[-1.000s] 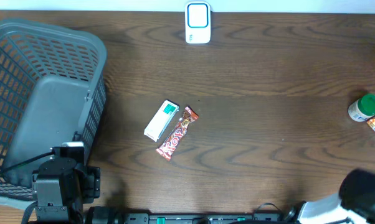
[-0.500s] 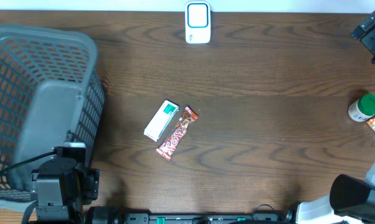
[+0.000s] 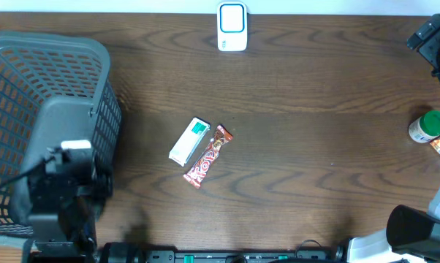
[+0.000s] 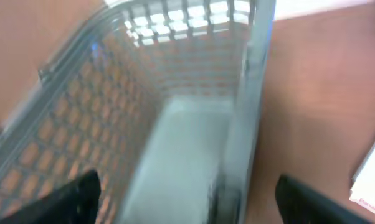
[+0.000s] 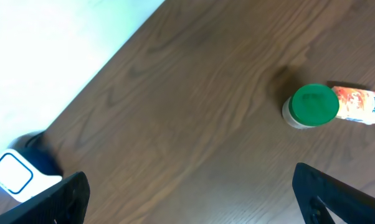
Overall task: Scan the item barcode
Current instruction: 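Swing right gripper left and lower it over the Panadol box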
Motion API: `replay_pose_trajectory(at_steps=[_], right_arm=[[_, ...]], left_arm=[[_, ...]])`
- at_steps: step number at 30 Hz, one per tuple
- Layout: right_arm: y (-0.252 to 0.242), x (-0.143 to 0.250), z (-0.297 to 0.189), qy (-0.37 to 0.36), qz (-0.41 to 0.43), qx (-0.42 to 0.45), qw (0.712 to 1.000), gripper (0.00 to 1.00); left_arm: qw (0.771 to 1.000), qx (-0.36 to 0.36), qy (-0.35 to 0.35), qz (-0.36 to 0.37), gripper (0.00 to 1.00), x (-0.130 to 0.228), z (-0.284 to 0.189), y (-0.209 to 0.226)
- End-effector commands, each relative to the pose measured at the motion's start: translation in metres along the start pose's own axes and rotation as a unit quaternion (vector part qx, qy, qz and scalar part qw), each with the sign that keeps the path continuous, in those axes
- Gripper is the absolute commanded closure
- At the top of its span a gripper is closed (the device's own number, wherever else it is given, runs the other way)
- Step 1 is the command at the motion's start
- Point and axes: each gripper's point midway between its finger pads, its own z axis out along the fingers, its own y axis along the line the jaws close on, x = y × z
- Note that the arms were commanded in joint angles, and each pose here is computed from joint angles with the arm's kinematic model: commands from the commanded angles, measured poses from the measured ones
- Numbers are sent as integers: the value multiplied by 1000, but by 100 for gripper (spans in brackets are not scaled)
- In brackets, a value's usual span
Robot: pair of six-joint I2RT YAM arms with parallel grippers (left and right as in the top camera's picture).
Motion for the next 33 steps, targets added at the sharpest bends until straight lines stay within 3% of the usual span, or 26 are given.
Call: replay_pose_trajectory(at_steps=[1, 6, 13, 17, 21, 29, 33], right_arm=[[0, 3, 1, 5, -9, 3, 1000, 1], [-1, 3, 1, 6, -9, 3, 1000, 1], [9, 13, 1, 31, -11, -23, 999, 3], [20, 31, -1, 54, -29, -29, 998, 6], [49, 56, -7, 74, -68, -50, 994, 1], [108, 124, -16, 130, -155, -92, 975, 1], [125, 158, -10, 166, -190, -90, 964, 1]], left_arm=[[995, 31, -95, -21, 13, -46, -5, -7], [976, 96, -193, -37, 13, -91, -20, -23], [957, 193, -216, -20, 13, -97, -33, -55], [957, 192, -216, -20, 13, -97, -33, -55], [958, 194, -208, -19, 13, -93, -32, -56], [968, 212, -135, -10, 13, -58, -23, -67], [960, 254, -117, -23, 13, -51, -27, -81]])
